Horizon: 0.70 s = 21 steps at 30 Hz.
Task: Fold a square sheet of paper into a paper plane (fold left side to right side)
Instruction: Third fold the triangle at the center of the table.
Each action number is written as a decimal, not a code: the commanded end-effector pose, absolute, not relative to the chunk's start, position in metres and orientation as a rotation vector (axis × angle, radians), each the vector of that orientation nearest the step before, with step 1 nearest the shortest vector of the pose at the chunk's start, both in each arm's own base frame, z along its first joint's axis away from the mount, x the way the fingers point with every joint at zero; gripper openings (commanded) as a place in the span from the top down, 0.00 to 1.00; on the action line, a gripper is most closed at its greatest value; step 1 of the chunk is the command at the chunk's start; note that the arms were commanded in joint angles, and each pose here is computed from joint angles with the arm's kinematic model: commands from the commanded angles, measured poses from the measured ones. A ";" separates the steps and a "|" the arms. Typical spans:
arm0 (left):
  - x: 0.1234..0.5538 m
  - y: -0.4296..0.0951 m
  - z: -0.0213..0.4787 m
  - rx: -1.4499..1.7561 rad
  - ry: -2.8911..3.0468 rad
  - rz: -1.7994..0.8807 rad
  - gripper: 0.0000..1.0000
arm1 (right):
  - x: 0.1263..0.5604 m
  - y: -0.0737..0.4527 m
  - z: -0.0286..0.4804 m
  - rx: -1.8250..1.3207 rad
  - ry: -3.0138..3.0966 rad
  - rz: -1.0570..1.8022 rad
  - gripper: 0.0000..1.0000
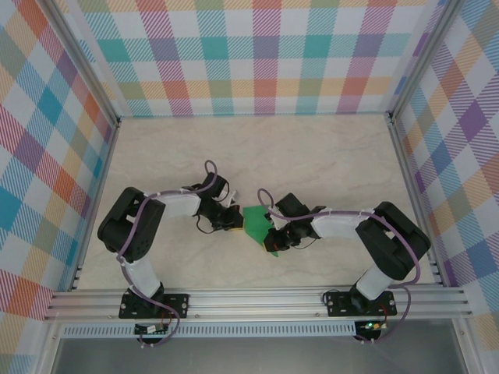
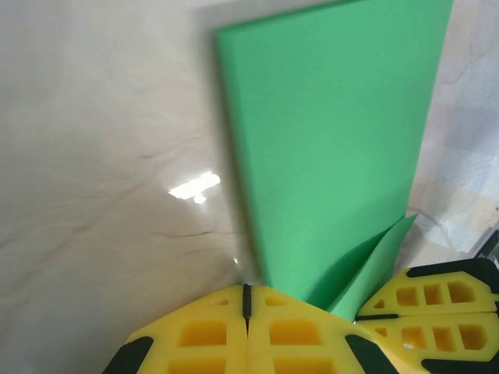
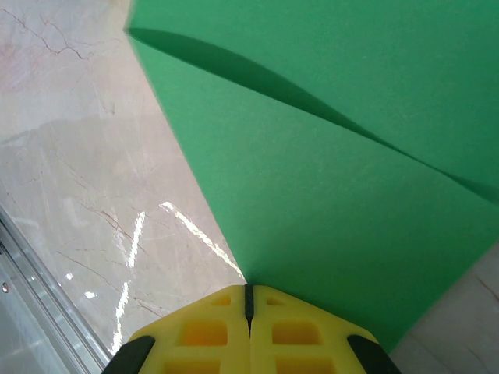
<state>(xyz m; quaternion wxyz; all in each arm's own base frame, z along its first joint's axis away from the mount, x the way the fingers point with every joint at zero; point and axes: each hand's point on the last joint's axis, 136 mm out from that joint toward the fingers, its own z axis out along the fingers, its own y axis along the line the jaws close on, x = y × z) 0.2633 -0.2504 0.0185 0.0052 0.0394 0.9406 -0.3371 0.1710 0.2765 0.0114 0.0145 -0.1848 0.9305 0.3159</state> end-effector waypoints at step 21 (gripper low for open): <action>0.224 -0.320 0.062 0.320 2.870 -1.216 1.00 | 0.155 0.248 -0.014 -0.558 3.053 0.788 1.00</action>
